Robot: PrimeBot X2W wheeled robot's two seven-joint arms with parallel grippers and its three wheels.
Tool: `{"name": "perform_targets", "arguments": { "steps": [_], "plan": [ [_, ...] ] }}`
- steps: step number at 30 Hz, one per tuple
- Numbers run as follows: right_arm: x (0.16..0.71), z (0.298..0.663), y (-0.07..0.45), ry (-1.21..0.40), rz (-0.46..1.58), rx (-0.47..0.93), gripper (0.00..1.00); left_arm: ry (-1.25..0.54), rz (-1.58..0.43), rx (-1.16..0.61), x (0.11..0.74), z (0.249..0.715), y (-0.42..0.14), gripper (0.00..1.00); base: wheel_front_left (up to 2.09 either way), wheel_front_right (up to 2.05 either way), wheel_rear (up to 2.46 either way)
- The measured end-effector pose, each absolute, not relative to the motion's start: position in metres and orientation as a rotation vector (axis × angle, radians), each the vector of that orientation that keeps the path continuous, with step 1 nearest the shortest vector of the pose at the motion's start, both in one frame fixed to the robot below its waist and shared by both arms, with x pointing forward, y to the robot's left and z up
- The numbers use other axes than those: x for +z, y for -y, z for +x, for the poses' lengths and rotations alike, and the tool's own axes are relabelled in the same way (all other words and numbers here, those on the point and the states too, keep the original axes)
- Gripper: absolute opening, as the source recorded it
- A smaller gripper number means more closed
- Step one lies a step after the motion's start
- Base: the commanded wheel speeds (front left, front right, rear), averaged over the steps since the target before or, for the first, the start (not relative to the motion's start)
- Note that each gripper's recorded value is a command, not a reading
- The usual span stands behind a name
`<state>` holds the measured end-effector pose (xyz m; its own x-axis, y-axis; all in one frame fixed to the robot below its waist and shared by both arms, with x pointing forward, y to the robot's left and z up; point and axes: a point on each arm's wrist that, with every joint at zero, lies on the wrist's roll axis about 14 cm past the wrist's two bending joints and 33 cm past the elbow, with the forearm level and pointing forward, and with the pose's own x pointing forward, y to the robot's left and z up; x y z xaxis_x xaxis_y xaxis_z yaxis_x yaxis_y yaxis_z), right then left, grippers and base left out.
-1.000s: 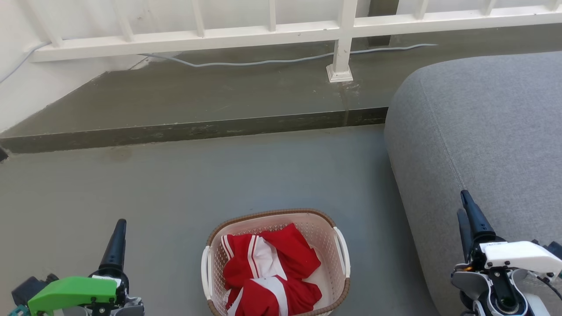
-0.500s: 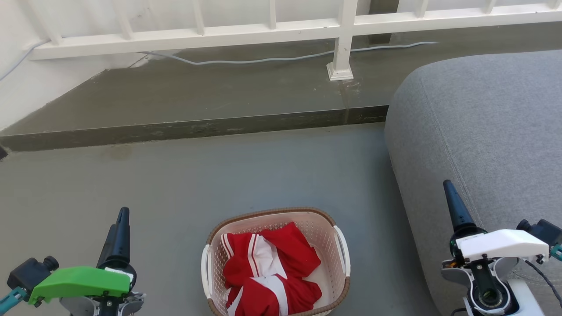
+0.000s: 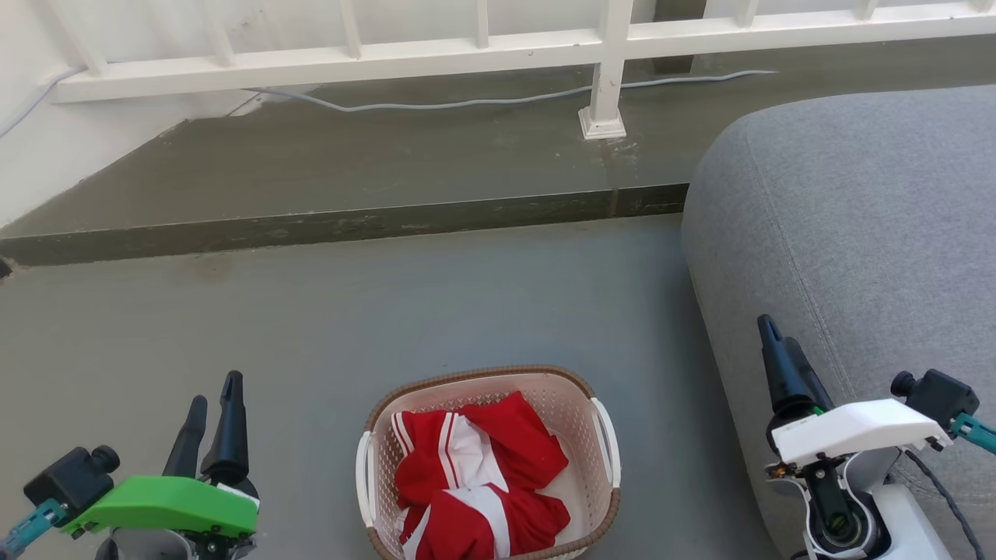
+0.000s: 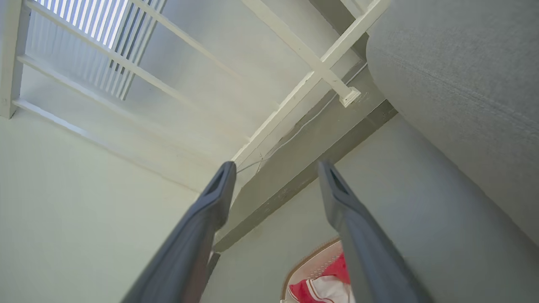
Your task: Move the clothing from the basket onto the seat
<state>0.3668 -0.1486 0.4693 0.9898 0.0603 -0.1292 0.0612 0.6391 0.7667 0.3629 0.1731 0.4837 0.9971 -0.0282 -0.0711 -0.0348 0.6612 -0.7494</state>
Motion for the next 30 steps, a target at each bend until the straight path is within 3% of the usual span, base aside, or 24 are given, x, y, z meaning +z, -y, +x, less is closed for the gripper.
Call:
{"name": "perform_targets", "arguments": {
  "steps": [30],
  "plan": [
    [0.493, 0.366, 0.115, -0.046, 0.450, 0.138, 1.00, -0.029, -0.376, -0.054, 0.489, 0.353, -0.160, 1.00, 0.00, 0.00, 0.00]
  ]
}}
